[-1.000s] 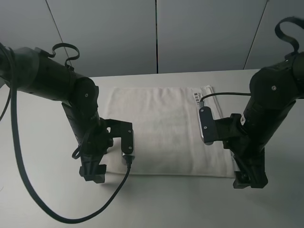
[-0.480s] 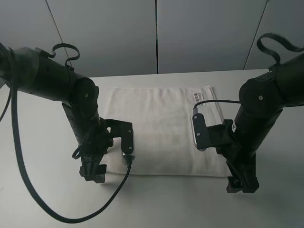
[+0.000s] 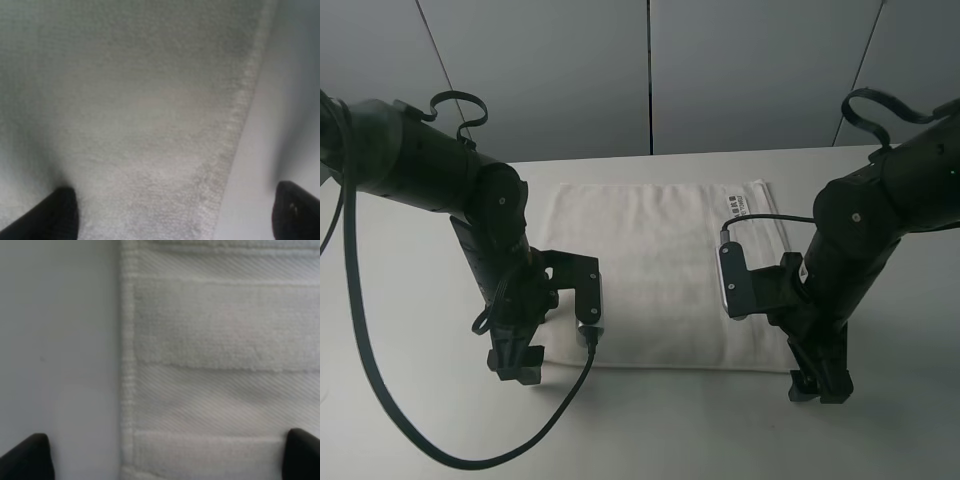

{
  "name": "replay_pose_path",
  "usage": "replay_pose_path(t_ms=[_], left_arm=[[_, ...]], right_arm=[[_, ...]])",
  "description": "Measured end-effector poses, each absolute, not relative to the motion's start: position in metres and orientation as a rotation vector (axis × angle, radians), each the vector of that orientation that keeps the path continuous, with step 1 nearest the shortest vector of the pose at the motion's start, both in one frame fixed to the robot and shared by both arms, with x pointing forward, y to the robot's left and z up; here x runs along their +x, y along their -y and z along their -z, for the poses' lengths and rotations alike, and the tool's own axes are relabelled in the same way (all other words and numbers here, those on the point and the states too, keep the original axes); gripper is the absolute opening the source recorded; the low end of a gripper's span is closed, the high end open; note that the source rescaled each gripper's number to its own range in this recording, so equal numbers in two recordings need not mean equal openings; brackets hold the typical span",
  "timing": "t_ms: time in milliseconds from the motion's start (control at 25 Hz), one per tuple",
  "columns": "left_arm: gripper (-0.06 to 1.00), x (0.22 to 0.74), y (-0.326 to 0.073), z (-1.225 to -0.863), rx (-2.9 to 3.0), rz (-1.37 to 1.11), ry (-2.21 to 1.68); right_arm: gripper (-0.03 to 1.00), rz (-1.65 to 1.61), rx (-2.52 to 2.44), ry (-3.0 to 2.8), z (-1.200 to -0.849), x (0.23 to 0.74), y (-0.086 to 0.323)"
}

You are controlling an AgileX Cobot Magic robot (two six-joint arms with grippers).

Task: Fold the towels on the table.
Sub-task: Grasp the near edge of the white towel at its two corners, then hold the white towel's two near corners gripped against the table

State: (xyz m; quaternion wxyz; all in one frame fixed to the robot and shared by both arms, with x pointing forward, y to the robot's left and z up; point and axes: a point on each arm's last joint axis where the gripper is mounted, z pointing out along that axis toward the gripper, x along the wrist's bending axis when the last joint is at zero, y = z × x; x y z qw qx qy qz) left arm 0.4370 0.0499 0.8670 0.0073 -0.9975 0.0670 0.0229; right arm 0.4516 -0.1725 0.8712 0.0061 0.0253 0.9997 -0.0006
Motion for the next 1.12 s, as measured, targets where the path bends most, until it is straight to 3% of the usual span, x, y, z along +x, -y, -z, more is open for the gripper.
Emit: replay_pose_path(t_ms=[440, 560, 840, 1120], left_arm=[[1.00, 0.4371, -0.0498, -0.8670, -3.122, -0.069, -0.192], [1.00, 0.4372, -0.0497, -0.8670, -3.123, -0.067, -0.189], [1.00, 0.4372, -0.0497, -0.8670, -3.124, -0.067, -0.180], [1.00, 0.4386, -0.0496, -0.8665, -3.121, -0.045, -0.198]], right_arm=[[0.89, 0.041, 0.046, -3.140, -0.8633, 0.4525, 0.1734], [0.73, 0.047, 0.026, -3.132, -0.8636, 0.4535, 0.1735], [0.04, 0.027, 0.018, -3.108, -0.8618, 0.4577, 0.1713], [0.00, 0.026, 0.019, -3.107, -0.8618, 0.4578, 0.1712]])
